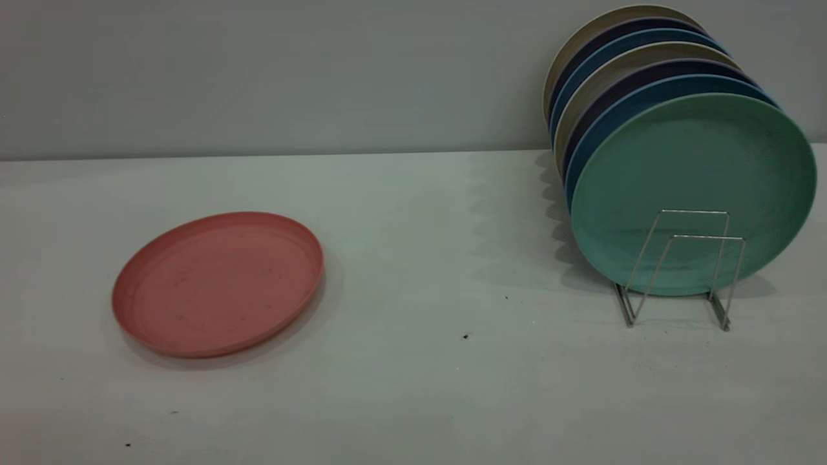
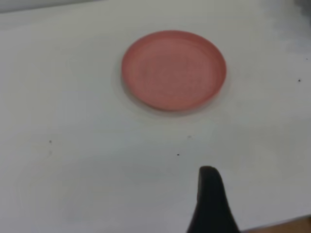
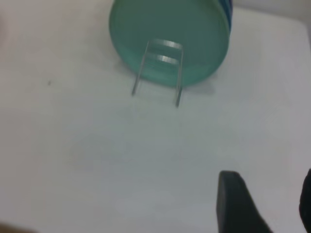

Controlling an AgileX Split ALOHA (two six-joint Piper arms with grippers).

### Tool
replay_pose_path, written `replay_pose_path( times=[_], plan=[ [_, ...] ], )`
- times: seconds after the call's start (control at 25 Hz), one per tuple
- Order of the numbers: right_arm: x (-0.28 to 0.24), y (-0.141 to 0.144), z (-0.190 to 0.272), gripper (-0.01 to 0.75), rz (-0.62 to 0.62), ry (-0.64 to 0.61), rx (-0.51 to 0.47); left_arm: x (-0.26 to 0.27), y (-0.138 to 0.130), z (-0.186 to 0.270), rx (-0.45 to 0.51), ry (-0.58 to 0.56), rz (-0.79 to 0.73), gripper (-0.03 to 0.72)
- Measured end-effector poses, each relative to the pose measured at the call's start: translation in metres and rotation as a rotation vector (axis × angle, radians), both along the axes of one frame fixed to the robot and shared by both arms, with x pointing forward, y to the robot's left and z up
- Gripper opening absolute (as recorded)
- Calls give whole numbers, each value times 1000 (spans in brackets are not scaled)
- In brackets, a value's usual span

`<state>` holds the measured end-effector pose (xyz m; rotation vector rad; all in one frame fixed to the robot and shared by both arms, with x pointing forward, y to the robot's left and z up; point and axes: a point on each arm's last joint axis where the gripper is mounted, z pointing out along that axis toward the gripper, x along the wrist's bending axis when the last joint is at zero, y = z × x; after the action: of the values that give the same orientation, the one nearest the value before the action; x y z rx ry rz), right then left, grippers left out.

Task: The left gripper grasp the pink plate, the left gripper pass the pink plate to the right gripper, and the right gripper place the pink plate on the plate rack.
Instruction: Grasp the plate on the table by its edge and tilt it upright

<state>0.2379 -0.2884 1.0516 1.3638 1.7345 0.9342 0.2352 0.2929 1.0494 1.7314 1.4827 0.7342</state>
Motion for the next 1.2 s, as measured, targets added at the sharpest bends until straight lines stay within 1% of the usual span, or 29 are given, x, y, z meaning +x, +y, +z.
replay_pose_path(
  times=[0.2, 0.32, 0.4, 0.44, 0.6, 0.72, 0.8, 0.88, 1.04, 1.2],
  plan=[
    [29, 1, 8, 356, 23, 31, -7, 49, -9, 1, -67, 196, -9, 542],
    [46, 3, 9, 386, 42, 67, 1, 88, -19, -8, -97, 339, -57, 542],
    [57, 4, 8, 403, 56, 99, 11, 112, -25, -16, -121, 395, -103, 542],
    [62, 5, 8, 406, 64, 109, 17, 125, -29, -19, -140, 419, -130, 542],
    [77, 7, 6, 413, 90, 147, 26, 171, -43, -22, -217, 440, -222, 542],
    [84, 8, 6, 413, 96, 146, 36, 203, -47, -29, -266, 466, -241, 542],
    [86, 8, 6, 413, 102, 144, 30, 223, -40, -38, -308, 483, -216, 542],
    [87, 8, 6, 413, 107, 142, 26, 244, -27, -51, -366, 503, -172, 542],
    [87, 9, 6, 413, 109, 140, 33, 272, 13, -82, -470, 517, -45, 542],
    [87, 9, 6, 413, 109, 138, 35, 284, 49, -123, -539, 565, 99, 542]
  ],
)
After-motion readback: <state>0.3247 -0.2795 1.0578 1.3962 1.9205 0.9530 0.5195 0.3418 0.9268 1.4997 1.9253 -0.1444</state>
